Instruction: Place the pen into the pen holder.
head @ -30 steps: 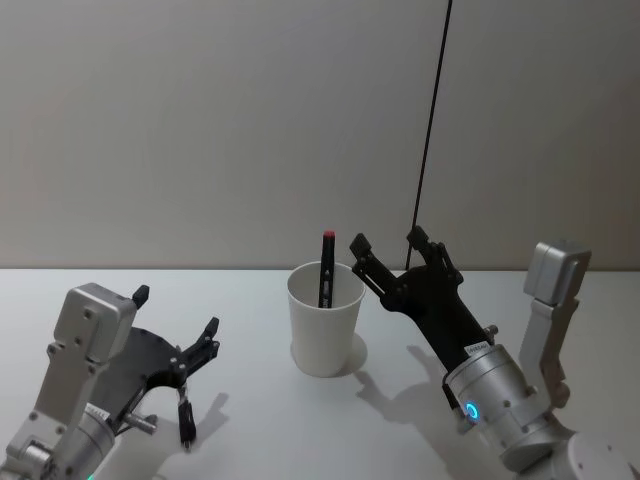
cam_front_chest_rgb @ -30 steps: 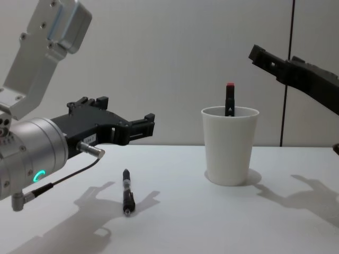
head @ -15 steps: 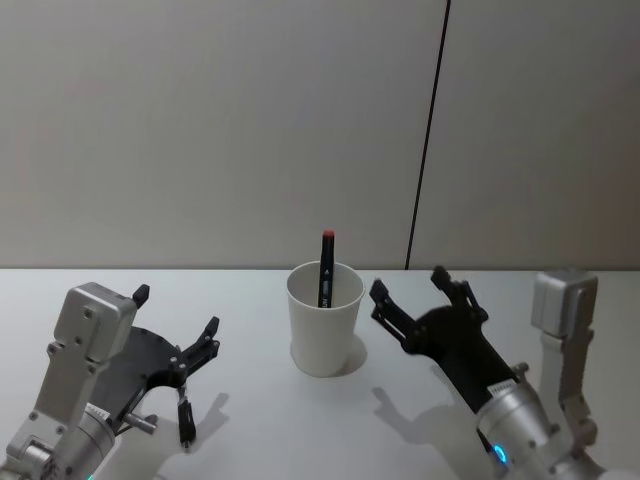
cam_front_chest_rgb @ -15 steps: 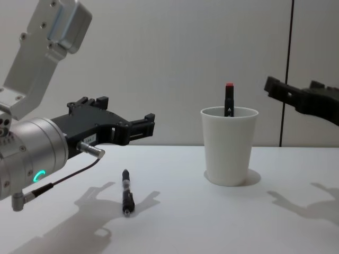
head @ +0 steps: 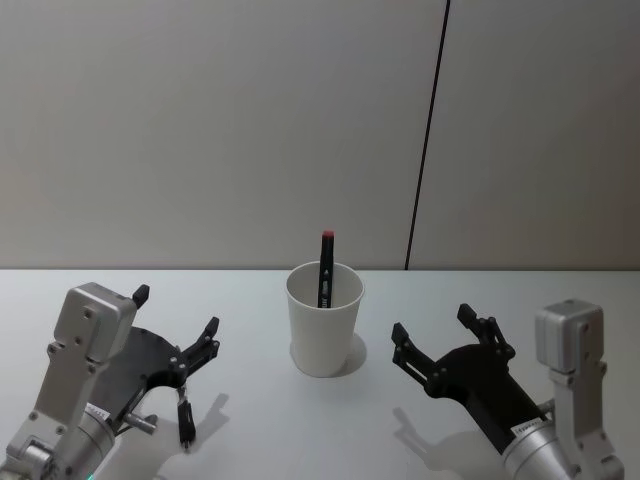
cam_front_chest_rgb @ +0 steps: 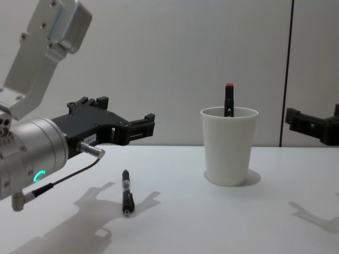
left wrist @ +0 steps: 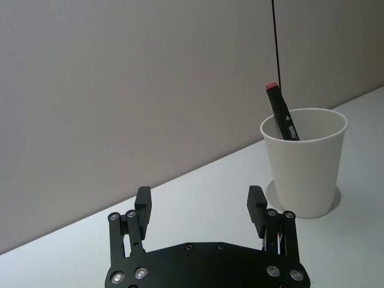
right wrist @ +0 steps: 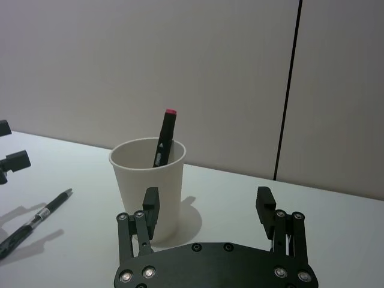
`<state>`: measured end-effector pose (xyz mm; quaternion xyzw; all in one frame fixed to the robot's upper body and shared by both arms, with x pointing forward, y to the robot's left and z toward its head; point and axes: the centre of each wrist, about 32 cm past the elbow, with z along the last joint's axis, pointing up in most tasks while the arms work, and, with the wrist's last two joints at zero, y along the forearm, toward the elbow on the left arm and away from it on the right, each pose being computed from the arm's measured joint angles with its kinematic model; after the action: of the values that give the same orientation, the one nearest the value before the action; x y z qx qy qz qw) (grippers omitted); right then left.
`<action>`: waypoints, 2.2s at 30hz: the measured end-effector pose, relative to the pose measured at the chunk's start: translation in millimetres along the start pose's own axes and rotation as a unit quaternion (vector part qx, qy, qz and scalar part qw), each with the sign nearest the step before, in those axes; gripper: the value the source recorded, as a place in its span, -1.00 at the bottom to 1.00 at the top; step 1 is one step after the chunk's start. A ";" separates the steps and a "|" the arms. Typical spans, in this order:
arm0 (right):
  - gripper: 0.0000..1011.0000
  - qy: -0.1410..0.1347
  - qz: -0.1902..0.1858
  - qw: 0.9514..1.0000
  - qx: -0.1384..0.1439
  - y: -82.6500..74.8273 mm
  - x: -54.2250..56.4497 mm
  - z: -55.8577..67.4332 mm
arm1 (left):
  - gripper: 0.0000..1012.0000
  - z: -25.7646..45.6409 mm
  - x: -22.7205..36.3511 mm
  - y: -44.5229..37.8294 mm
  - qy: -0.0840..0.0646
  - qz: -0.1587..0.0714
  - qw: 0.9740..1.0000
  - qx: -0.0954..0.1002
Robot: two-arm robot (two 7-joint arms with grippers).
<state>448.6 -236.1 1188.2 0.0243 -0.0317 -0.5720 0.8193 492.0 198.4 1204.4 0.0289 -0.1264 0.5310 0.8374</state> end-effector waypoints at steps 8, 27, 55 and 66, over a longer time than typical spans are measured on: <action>0.98 -0.010 -0.005 1.000 -0.008 -5.2 -1.1 0.9 | 0.98 0.0 0.0 0.0 0.000 0.000 1.000 0.000; 0.98 -0.010 -0.005 1.000 -0.008 -5.3 -0.9 1.0 | 0.98 2.5 -0.6 1.9 0.012 -0.009 1.000 0.009; 0.98 -0.010 -0.005 1.000 -0.008 -5.3 -0.9 1.0 | 0.98 24.2 -4.2 15.7 0.077 -0.029 0.990 0.118; 0.98 -0.010 -0.005 1.000 -0.008 -5.3 -0.8 1.0 | 0.98 29.2 -4.8 9.8 0.092 -0.033 0.982 0.162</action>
<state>443.3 -237.1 1188.7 0.0122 -0.0351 -0.5766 0.8162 475.9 193.1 1230.6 0.1195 0.0404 0.5173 0.8465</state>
